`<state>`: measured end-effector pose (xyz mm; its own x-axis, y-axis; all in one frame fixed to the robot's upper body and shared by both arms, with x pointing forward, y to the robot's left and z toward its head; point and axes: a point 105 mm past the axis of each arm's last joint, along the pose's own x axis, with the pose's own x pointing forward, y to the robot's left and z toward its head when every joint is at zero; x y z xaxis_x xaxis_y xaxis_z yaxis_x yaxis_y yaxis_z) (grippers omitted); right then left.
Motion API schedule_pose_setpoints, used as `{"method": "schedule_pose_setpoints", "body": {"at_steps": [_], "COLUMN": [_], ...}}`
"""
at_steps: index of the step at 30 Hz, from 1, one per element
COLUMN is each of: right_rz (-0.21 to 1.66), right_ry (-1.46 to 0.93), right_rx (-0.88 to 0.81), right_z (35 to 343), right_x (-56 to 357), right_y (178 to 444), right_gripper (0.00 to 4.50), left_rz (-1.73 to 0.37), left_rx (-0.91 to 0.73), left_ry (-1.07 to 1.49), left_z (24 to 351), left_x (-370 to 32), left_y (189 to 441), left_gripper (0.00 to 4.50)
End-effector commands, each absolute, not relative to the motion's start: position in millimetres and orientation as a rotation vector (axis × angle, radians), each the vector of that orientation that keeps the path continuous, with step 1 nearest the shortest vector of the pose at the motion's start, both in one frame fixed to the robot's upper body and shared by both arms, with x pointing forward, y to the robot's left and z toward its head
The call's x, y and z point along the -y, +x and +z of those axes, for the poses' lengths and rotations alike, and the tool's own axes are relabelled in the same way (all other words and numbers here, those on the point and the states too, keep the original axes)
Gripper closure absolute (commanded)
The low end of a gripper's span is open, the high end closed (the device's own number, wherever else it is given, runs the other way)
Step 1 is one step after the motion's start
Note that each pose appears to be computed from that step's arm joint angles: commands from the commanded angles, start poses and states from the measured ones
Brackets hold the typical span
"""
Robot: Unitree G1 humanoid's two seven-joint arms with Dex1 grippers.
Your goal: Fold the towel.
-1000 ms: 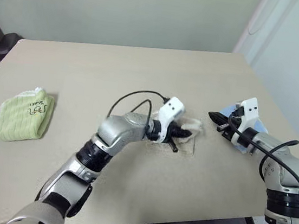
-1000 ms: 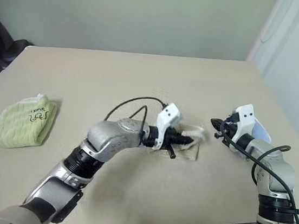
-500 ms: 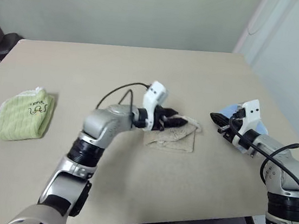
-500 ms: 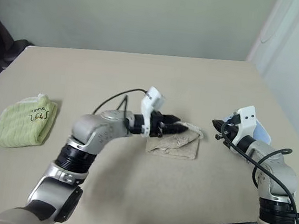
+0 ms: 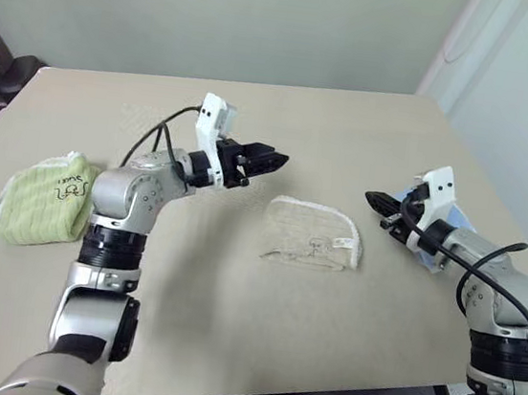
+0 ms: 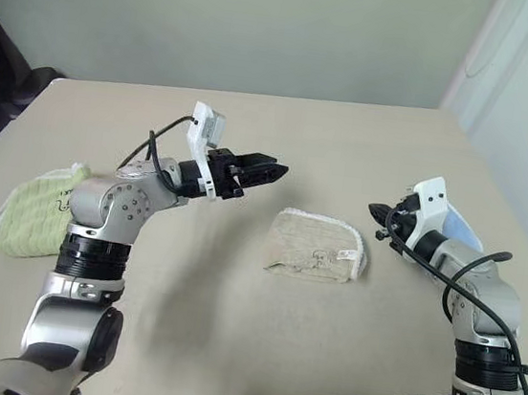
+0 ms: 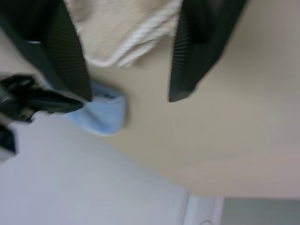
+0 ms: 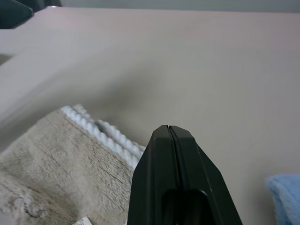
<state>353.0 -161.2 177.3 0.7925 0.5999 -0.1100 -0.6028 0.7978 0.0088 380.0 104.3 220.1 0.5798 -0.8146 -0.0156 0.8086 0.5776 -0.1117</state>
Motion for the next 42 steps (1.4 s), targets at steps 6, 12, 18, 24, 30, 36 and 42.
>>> {"method": "schedule_pose_setpoints", "body": {"at_steps": [6, 12, 18, 24, 30, 36, 42], "right_rz": [0.769, 0.805, 0.792, 0.762, 0.773, 0.763, 0.771], "right_ry": [-0.023, -0.037, -0.074, -0.11, -0.089, 0.039, 0.291], "right_rx": [-0.094, -0.227, -0.376, -0.352, -0.188, -0.148, -0.317], "right_z": [183, 142, 94, 90, 140, 175, 167], "right_x": [134, 114, 112, 115, 125, 151, 172], "right_y": [341, 338, 336, 343, 343, 332, 317], "right_gripper": [4.5, 4.5, 4.5, 4.5, 4.5, 4.1, 2.16], "left_rz": [-1.215, -1.312, -1.281, -1.186, -1.068, -0.945, -0.924], "left_rx": [-0.061, -0.221, -0.418, -0.455, -0.218, -0.074, -0.107], "left_ry": [-0.016, 0.067, 0.25, 0.23, -0.13, -0.272, -0.23], "left_z": [204, 160, 97, 72, 134, 176, 165], "left_x": [-94, -83, -86, -91, -104, -142, -151], "left_y": [354, 343, 344, 354, 378, 385, 378], "left_gripper": [4.48, 4.48, 4.48, 4.48, 4.48, 4.5, 4.5]}}
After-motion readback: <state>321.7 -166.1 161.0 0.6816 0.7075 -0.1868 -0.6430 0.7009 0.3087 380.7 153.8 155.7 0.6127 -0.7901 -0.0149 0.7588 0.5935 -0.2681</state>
